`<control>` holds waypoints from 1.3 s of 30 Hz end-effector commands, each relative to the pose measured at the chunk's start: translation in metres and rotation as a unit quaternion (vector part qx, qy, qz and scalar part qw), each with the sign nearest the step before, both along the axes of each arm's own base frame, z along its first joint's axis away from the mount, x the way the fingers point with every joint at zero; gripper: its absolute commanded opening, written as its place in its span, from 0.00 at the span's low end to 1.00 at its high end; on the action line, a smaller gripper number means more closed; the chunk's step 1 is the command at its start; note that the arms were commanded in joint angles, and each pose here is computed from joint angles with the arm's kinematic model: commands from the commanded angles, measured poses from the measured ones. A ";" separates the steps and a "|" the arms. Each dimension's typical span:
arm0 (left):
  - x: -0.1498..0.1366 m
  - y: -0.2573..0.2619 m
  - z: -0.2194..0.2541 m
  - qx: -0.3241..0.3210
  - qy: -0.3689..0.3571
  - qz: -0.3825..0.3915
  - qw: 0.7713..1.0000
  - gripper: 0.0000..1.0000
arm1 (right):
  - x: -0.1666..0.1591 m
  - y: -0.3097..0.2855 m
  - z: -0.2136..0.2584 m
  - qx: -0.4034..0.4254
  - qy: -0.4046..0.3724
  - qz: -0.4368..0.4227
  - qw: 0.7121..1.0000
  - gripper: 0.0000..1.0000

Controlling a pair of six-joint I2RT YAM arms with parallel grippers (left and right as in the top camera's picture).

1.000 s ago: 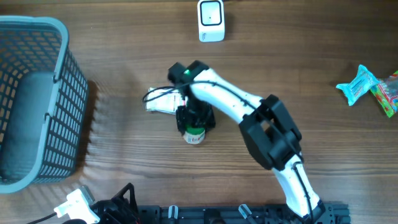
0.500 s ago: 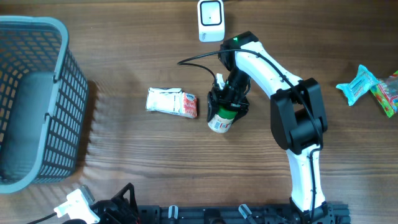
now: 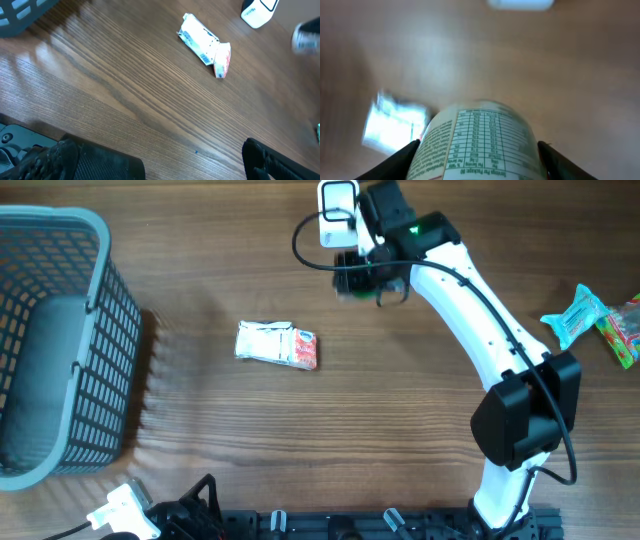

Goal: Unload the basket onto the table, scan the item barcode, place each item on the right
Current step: 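Hold jar in front of white scanner with right gripper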

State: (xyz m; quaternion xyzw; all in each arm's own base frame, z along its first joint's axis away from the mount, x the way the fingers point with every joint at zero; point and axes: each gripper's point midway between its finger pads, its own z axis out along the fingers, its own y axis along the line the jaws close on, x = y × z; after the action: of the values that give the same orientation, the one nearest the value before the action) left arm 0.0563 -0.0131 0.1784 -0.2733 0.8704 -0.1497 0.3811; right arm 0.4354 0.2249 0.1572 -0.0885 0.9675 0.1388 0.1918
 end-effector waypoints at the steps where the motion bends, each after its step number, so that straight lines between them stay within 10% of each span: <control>1: -0.002 -0.002 -0.003 -0.005 0.005 -0.004 1.000 1.00 | 0.050 -0.009 0.022 -0.030 -0.118 -0.047 0.991 0.63; 12: -0.002 -0.002 -0.003 -0.005 0.005 -0.004 1.000 1.00 | 0.183 0.011 0.016 -0.052 -0.393 -0.070 0.916 0.63; 23: -0.002 -0.002 -0.003 -0.005 0.006 -0.004 1.000 1.00 | 0.208 0.004 0.017 -0.052 -0.462 -0.122 0.877 0.72; 30: -0.002 -0.002 -0.003 -0.005 0.005 -0.004 1.000 1.00 | 0.172 -0.144 0.035 -0.215 -0.326 -0.215 0.895 0.73; 34: -0.002 -0.002 -0.003 -0.006 0.006 -0.003 1.000 1.00 | 0.132 -0.146 -0.010 -0.100 -0.168 -0.110 0.975 0.98; 39: -0.002 -0.002 -0.003 -0.005 0.006 -0.004 1.000 1.00 | 0.066 -0.083 -0.043 -0.009 -0.021 -0.026 0.999 1.00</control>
State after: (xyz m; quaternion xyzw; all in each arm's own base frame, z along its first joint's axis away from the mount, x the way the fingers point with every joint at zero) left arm 0.0560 -0.0132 0.1785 -0.2733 0.8705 -0.1498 0.3809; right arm 0.5284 0.0746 0.1151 -0.0303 0.9657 0.0235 0.2568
